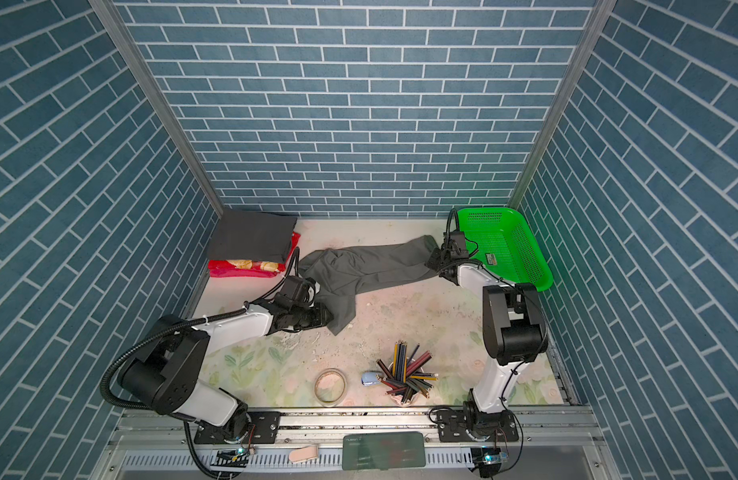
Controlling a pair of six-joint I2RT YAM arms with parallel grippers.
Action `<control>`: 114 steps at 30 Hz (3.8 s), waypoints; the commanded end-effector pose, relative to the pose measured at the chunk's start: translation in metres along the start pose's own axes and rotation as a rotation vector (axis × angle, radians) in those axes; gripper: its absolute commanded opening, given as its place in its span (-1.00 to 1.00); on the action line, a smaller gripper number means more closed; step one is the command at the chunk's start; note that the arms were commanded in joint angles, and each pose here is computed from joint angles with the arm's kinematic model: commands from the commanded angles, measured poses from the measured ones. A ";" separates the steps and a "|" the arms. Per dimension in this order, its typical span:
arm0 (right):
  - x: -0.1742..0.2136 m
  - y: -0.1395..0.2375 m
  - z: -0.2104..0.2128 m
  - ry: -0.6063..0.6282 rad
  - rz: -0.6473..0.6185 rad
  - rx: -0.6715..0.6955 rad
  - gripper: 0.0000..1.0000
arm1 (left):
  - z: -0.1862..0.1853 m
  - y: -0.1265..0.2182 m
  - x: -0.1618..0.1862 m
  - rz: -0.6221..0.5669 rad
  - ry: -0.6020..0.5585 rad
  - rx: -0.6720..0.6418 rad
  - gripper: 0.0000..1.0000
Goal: Fold and stack the t-shirts
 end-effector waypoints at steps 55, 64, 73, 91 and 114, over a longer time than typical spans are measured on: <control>-0.032 0.065 0.048 0.062 -0.114 -0.135 -1.00 | -0.024 0.086 -0.114 -0.241 -0.067 -0.098 -1.00; -0.066 0.138 0.101 0.135 -0.247 -0.288 -1.00 | -0.034 0.206 -0.205 -0.523 0.003 0.053 -1.00; -0.099 0.220 0.150 0.206 -0.387 -0.435 -1.00 | -0.047 0.297 -0.270 -0.741 -0.050 0.082 -1.00; -0.121 0.478 0.223 0.454 -0.842 -0.765 -1.00 | -0.119 0.533 -0.255 -1.319 -0.268 0.068 -1.00; -0.135 0.255 0.159 0.312 -0.455 -0.441 -1.00 | -0.011 0.346 -0.324 -1.037 -0.108 -0.006 -1.00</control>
Point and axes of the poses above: each gripper's point midway between its finger pads, its own y axis back along the fingers, its own z axis along the line the jaws close on, x = y × z, the point moved 3 cm from there along y, back along the fingers, and after that the axes turned 9 degrees about -y, right-handed, at the moved point
